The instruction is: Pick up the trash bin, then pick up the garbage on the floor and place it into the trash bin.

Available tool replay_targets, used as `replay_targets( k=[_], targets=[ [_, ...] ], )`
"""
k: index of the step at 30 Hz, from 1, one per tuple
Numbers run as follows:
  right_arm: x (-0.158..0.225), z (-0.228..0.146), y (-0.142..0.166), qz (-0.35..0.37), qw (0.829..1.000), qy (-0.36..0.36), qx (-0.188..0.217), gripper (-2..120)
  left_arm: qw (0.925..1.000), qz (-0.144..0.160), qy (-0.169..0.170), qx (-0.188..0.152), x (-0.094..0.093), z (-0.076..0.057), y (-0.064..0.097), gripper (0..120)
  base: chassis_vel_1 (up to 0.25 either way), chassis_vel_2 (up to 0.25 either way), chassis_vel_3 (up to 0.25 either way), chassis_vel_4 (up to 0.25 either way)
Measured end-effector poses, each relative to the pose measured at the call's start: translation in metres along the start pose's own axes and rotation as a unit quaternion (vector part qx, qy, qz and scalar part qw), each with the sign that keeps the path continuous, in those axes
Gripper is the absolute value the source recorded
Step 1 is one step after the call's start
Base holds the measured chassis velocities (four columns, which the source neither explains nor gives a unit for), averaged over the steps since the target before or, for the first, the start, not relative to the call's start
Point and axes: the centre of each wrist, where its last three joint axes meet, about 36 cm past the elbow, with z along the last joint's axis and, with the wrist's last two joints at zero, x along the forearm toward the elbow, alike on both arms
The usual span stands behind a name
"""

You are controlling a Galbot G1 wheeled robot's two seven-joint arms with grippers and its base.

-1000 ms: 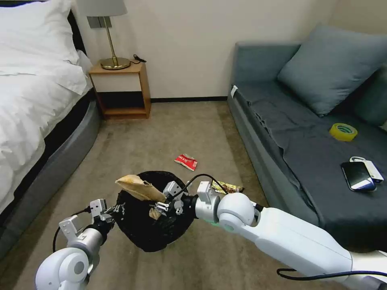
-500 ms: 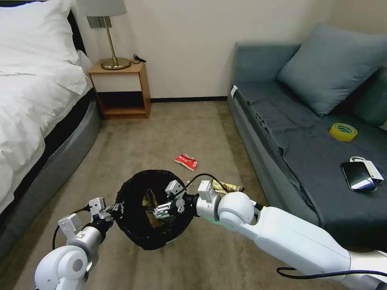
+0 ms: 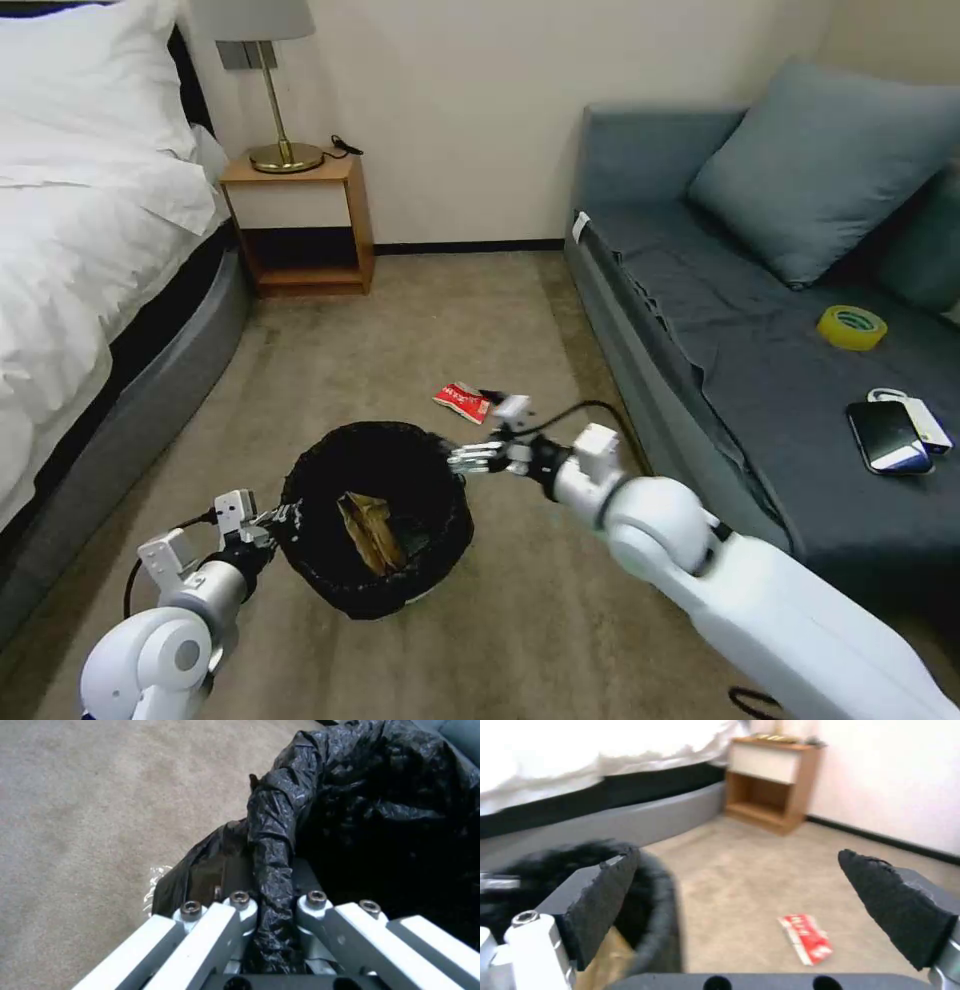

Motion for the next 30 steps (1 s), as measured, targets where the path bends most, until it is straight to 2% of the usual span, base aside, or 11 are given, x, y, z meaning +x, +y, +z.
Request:
replay_targets(
  k=[7,10,13,20,30],
  targets=[
    [0.042,0.006,0.012,0.070,0.997,-0.007,0.006,100,1.0000,-0.001,0.001,-0.004,0.002,0.003,0.000,4,0.000,0.000,0.000,0.000],
    [0.064,0.017,0.027,0.108,0.994,0.001,0.036,100,1.0000,-0.003,-0.001,-0.004,0.004,0.002,0.000,4,0.000,0.000,0.000,0.000],
    [0.074,0.024,0.038,0.130,0.990,-0.001,0.047,100,1.0000,-0.003,-0.003,-0.004,0.005,0.002,-0.001,4,0.000,0.000,0.000,0.000],
    [0.083,0.050,0.078,0.193,0.981,-0.010,0.019,100,1.0000,-0.005,-0.007,-0.002,0.006,0.002,-0.004,4,0.000,0.000,0.000,0.000],
    [0.096,0.064,0.100,0.246,0.969,0.001,0.013,100,0.9999,-0.007,-0.014,-0.005,0.010,0.000,-0.006,4,0.000,0.000,0.000,0.000]
  ],
)
